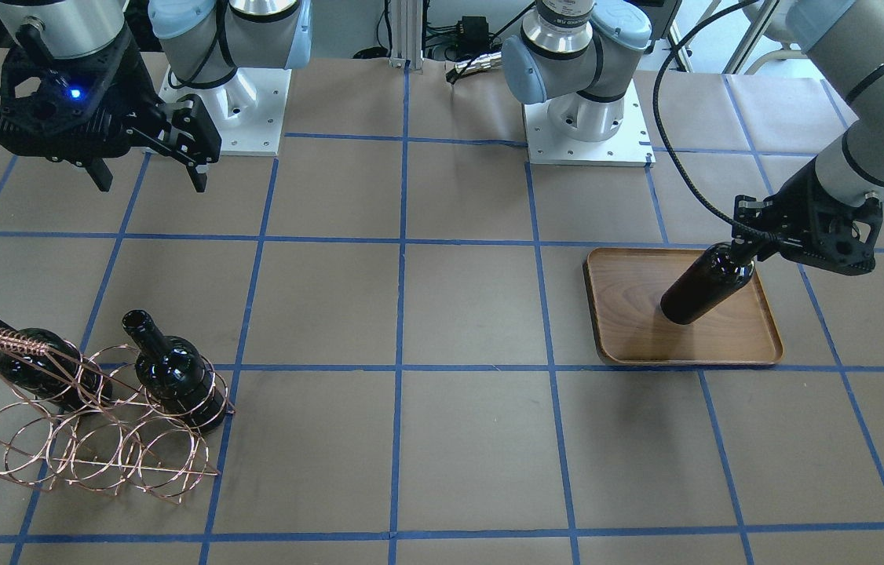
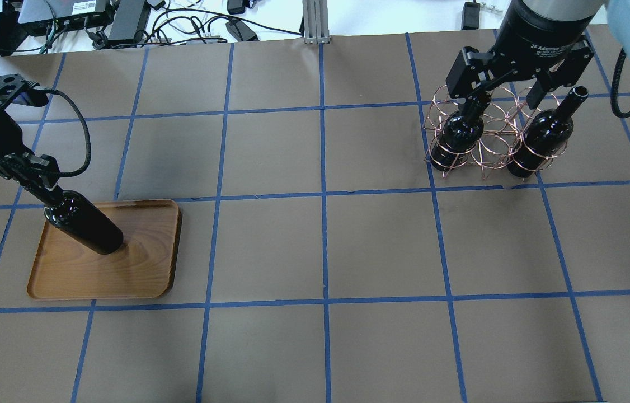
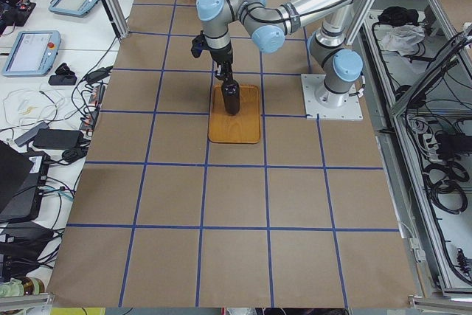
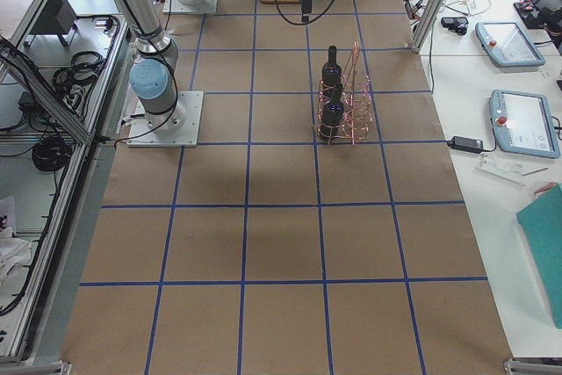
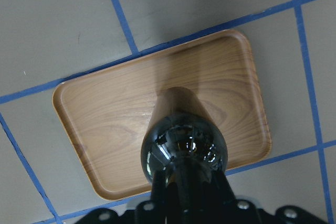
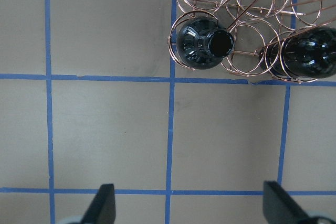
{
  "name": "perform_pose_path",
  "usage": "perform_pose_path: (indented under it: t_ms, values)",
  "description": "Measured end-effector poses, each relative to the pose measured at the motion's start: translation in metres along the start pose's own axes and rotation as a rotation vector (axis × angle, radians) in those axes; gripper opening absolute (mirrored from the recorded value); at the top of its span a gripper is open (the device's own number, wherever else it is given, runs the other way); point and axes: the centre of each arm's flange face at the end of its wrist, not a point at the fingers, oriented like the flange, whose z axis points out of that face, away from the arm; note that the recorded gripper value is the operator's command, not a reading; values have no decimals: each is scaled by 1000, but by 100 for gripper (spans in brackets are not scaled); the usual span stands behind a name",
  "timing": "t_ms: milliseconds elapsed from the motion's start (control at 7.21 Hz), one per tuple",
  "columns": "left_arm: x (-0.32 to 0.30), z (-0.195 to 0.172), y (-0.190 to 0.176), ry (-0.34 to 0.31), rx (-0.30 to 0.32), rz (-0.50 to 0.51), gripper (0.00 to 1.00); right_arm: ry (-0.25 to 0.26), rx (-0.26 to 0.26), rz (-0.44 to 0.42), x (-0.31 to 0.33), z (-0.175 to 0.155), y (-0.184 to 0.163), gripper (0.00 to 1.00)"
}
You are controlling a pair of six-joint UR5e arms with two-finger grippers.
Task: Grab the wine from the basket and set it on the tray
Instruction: 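Lay the bottle down on the wooden tray and open the left gripper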
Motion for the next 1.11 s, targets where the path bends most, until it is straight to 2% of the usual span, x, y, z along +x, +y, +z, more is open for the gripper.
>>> perform_pose_path:
  t_ms: [139,277,554,832,1109]
  values:
    - [-1,1,0,2,-3,-1,52,0,0,-1,0,0,0,100]
    - [-2,3,0,5,-5,-5,100,0,0,-2,0,0,0,100]
    - [-1,0,2,4,-8,-17,100,0,-2,-2,0,0,0,100]
    - [4,-12,8,-6,-17,-84,100,-1,-2,0,0,1,0,100]
    - [24,-43,5,-12,47,-154,100,-1,-2,1,0,1,0,100]
